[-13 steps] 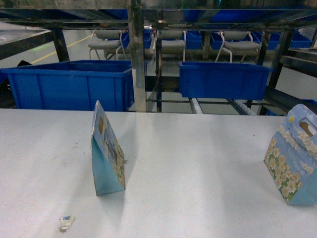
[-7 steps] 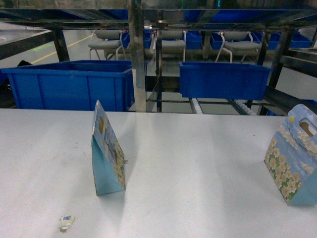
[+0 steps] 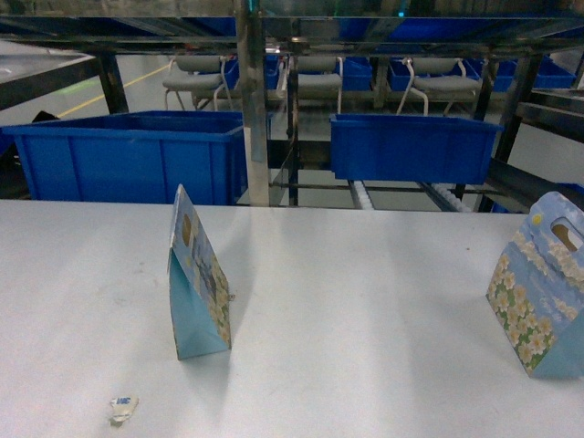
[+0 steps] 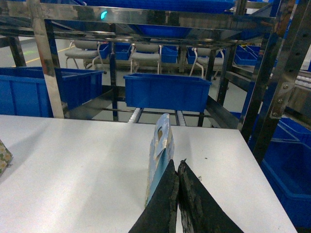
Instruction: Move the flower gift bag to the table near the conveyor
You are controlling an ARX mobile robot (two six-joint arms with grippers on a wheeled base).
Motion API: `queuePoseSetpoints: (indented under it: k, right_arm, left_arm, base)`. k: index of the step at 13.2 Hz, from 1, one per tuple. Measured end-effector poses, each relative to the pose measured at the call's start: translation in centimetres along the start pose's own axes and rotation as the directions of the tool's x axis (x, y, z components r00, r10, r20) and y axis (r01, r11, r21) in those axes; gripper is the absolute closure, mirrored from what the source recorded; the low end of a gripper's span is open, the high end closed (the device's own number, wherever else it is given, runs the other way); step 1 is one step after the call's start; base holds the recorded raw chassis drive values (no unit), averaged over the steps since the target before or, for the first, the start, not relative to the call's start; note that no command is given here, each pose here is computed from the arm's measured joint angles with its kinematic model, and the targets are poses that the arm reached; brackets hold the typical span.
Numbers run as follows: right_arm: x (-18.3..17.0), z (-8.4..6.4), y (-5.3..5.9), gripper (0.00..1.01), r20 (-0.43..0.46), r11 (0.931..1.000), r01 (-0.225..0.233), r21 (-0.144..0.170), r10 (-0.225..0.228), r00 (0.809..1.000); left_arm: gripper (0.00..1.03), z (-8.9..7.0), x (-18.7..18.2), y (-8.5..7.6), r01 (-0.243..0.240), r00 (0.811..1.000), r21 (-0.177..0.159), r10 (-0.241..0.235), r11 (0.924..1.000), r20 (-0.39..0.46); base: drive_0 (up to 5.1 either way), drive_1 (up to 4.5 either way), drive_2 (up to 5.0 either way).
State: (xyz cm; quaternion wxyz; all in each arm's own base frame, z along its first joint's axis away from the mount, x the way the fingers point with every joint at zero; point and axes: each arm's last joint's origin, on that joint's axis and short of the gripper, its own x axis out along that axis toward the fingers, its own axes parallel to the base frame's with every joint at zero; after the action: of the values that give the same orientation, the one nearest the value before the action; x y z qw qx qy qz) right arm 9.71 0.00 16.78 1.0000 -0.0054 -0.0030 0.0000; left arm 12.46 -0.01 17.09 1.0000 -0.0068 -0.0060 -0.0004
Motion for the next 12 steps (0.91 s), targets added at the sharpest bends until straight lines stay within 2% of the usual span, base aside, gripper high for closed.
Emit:
queuePoseSetpoints:
  k: [9,10,11,12]
  right_arm:
    - [0.0,0.0,0.0,0.99,0.000,1.0000,0.000,0.000,0.000,1.000]
    - [0.0,0.0,0.0,0.99,0.000,1.0000,0.000,0.000,0.000,1.000]
    - [0.0,0.0,0.0,0.99,0.000,1.0000,0.000,0.000,0.000,1.000]
    - [0.0,0.0,0.0,0.99,0.000,1.0000,-0.001,0.000,0.001,1.000]
  left_arm:
    - [1.01,0.1,-1.7,0.0,0.000,1.000,0.000,0.000,1.0000,0.005]
    - [1.01,-0.6,-2.4,0.0,0.000,0.999,0.000,0.000,1.0000,-0.055]
    - [1.01,0.0,-2.7,0.0,0.001,1.000,0.001,-0.001,1.0000,0.011]
    - [1.01,-0.4,-2.7,0.0,0.000,1.000,0.000,0.000,1.0000,-0.016]
  base:
    - [0.0,0.00,0.0]
    - [0.0,0.00,0.0]
    - [0.0,0.00,0.0]
    - [0.0,0.00,0.0]
